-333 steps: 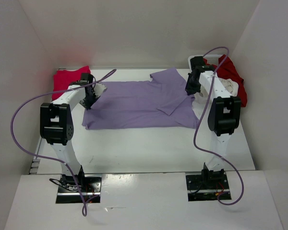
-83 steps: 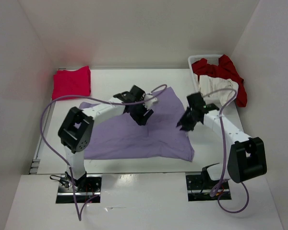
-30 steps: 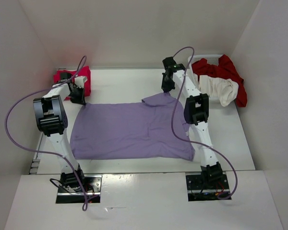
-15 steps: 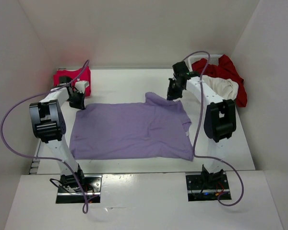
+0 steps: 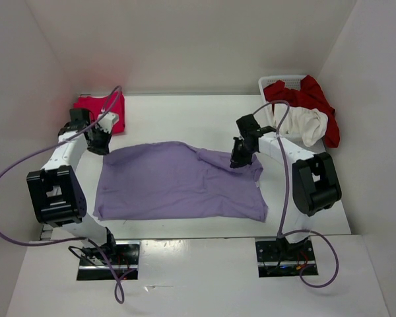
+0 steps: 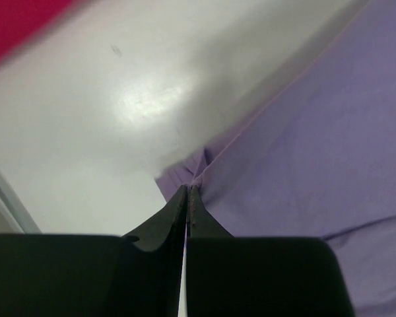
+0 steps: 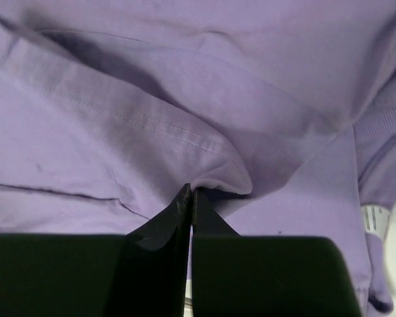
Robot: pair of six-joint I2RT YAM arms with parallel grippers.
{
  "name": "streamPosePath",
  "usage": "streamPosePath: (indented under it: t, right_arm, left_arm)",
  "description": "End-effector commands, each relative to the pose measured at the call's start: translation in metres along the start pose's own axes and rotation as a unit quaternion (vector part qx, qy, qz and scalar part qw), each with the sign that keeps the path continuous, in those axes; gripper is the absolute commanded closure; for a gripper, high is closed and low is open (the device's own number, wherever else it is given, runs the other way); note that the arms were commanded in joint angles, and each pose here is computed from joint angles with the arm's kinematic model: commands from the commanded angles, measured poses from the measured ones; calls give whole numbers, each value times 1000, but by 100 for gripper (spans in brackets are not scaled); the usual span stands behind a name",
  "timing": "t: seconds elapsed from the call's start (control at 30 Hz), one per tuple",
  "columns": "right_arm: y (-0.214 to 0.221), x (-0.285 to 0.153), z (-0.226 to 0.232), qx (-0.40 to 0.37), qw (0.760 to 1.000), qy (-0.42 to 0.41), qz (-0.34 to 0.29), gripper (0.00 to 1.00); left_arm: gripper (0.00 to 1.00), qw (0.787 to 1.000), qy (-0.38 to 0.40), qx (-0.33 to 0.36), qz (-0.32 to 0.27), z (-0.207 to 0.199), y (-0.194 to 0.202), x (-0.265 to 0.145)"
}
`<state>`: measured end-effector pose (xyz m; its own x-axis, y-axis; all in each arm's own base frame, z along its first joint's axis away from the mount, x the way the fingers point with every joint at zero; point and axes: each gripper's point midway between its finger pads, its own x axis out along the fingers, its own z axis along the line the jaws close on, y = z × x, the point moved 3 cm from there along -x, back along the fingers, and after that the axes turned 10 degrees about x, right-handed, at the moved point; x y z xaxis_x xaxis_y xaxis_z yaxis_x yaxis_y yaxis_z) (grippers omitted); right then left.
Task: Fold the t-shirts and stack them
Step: Grap the side of the flattened tshirt furthest away from the robot with both arms, then fold the other side of the tshirt into a rectangle
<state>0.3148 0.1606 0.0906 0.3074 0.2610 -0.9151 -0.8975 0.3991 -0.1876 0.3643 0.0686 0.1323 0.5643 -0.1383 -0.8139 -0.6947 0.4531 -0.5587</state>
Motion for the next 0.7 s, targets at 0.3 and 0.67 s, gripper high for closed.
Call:
streamPosePath:
  t: [0.3,0.67]
  right_arm:
    - [5,-44,-28,22,995,76,-66,100]
    - [34,-63,-46,53,995,71,-55,100]
  left_arm:
    - [100,989,-74,116,62,13,36,-22]
    - [100,981,-65,170,70,0,43,-9]
